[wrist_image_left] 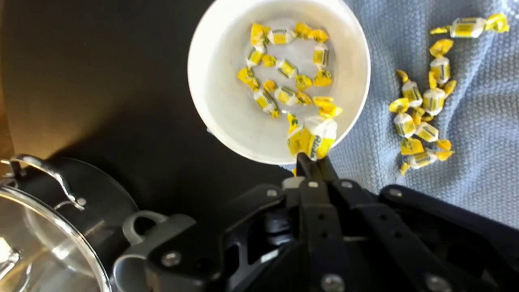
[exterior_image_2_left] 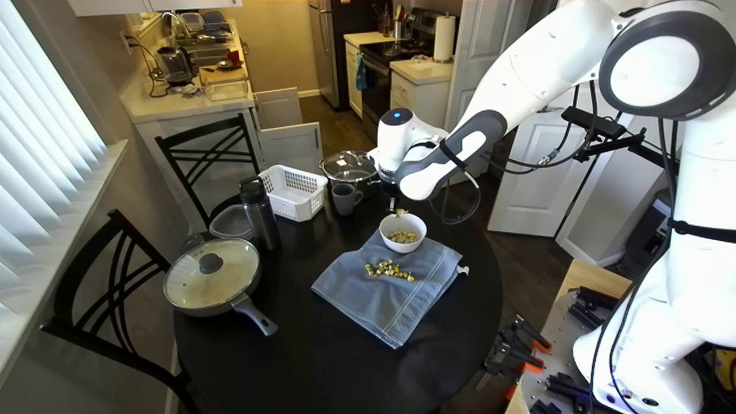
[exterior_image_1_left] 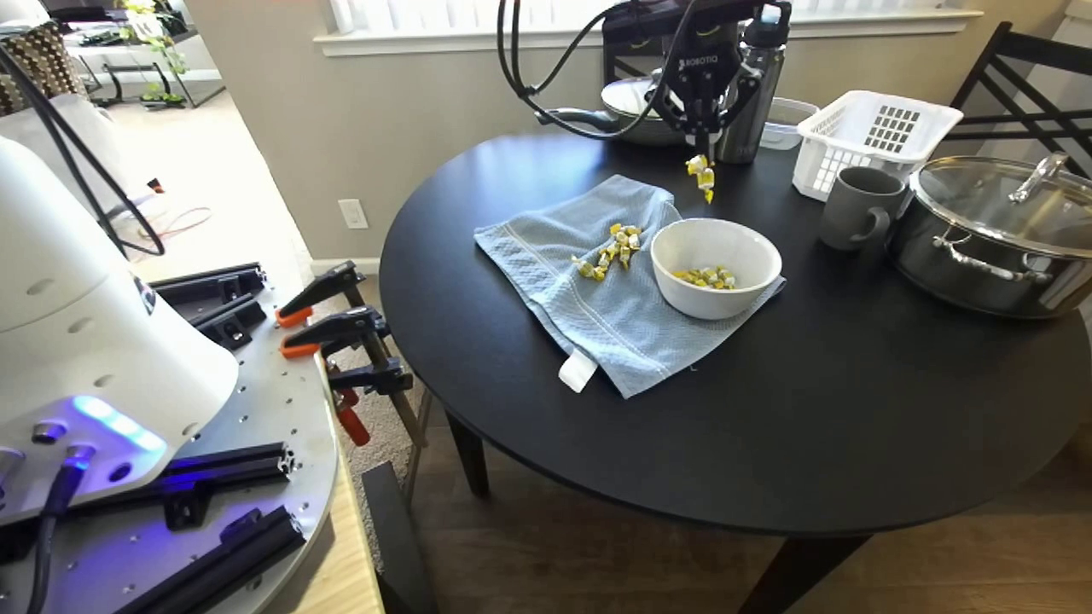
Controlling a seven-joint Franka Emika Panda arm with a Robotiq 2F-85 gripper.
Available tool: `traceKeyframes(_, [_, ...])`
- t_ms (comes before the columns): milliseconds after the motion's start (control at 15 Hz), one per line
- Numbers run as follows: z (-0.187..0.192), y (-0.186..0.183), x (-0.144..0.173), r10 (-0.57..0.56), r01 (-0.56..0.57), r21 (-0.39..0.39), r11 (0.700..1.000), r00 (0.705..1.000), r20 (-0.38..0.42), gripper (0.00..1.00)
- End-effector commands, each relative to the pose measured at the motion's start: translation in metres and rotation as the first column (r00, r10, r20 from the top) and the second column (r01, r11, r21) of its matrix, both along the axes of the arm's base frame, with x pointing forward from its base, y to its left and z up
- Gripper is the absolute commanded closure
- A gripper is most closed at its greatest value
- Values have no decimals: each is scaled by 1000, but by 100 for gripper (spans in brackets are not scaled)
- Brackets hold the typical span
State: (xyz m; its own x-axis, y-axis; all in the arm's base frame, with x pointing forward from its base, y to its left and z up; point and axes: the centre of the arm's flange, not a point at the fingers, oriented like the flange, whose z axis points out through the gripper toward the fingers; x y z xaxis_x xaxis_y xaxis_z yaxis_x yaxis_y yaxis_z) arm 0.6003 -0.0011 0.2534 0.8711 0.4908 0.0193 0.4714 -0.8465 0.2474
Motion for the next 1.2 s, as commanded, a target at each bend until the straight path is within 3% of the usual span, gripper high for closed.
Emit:
traceKeyframes(0, [-17, -7, -13, -64, 61, -63, 996, 997, -45, 74])
traceKeyframes(200, [-23, -3, -18, -65, 61, -65, 996, 996, -62, 61])
traceKeyframes(800, [-43, 67, -19, 90, -89, 11, 996, 990, -111, 4])
traceKeyframes(1133, [-89, 90, -30, 129, -115, 81, 990, 972, -196, 0])
